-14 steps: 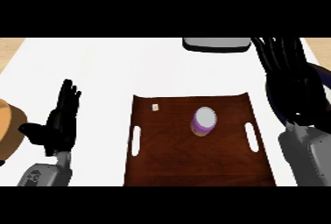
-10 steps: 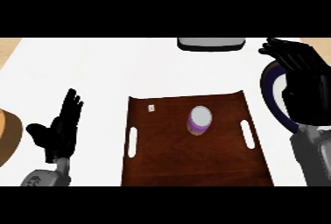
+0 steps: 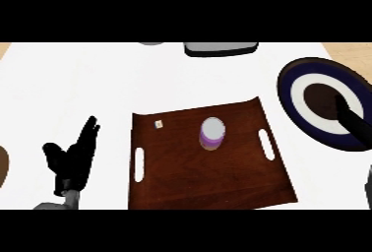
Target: Pick the can from the tray and place it in the plate
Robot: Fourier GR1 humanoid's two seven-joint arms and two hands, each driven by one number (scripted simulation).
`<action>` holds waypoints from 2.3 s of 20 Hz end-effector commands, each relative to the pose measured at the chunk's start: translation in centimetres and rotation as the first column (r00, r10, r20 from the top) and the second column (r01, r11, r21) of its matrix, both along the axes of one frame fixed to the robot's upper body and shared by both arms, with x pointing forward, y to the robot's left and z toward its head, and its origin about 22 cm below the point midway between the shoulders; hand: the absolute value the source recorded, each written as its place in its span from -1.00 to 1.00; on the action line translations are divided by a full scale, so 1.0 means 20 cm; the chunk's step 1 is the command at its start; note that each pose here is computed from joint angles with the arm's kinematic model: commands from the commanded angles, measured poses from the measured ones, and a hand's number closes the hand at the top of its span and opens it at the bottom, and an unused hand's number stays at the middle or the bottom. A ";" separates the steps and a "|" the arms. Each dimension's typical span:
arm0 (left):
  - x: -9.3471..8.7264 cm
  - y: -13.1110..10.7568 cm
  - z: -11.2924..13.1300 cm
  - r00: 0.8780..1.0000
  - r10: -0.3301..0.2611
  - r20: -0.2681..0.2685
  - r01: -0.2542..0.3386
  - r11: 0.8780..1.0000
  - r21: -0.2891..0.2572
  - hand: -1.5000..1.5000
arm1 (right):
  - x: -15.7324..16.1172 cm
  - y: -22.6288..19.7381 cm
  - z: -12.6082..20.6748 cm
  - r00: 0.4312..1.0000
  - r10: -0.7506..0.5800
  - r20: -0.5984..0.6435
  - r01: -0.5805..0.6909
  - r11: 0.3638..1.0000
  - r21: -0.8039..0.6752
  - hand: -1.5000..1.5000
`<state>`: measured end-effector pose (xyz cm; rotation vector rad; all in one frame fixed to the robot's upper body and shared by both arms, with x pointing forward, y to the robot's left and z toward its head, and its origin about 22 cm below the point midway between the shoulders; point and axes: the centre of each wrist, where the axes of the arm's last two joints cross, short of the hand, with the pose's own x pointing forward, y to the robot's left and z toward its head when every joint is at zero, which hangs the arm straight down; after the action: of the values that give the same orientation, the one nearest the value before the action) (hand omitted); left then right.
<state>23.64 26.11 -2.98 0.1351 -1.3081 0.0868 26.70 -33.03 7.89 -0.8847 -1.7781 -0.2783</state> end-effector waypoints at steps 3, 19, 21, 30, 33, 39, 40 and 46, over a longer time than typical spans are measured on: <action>-0.10 0.00 -0.09 0.986 -0.101 -0.130 0.094 0.994 -0.060 0.00 | -0.26 0.29 -0.10 0.983 -0.176 0.044 0.176 0.984 0.004 -1.00; 0.00 -0.12 0.00 0.983 -0.149 -0.106 0.145 0.988 -0.044 0.00 | -0.45 0.59 0.11 0.756 -0.107 -0.646 -0.039 0.977 -0.208 -1.00; 0.01 -0.09 0.02 0.984 -0.150 -0.101 0.147 0.988 -0.037 0.00 | -0.42 0.68 0.15 0.715 -0.137 -0.686 -0.032 0.973 -0.228 -1.00; -0.07 -0.15 -0.07 0.982 -0.152 -0.113 0.146 0.988 -0.058 0.00 | -0.19 1.04 0.17 0.616 -0.180 -0.767 -0.049 0.963 -0.265 -1.00; -0.04 -0.06 0.00 0.983 -0.144 -0.114 0.138 0.989 -0.055 0.00 | -0.16 1.05 0.22 0.589 -0.118 -0.800 -0.074 0.977 -0.199 -1.00; -0.04 -0.06 -0.01 0.982 -0.152 -0.115 0.146 0.988 -0.059 0.00 | -0.07 1.18 0.13 0.584 -0.072 -0.809 -0.085 0.985 -0.149 -1.00; -0.07 -0.17 0.01 0.982 -0.152 -0.111 0.147 0.988 -0.053 0.00 | -0.08 1.19 0.12 0.575 -0.081 -0.814 -0.080 0.985 -0.155 -1.00; 0.02 -0.10 0.01 0.984 -0.132 -0.123 0.127 0.991 -0.051 0.00 | -0.02 1.19 0.07 0.540 -0.138 -0.830 -0.078 0.974 -0.213 -1.00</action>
<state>24.14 23.63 -2.04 0.0104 -1.2400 -0.0131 25.71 -10.09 9.94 -0.9448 -1.0326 0.4197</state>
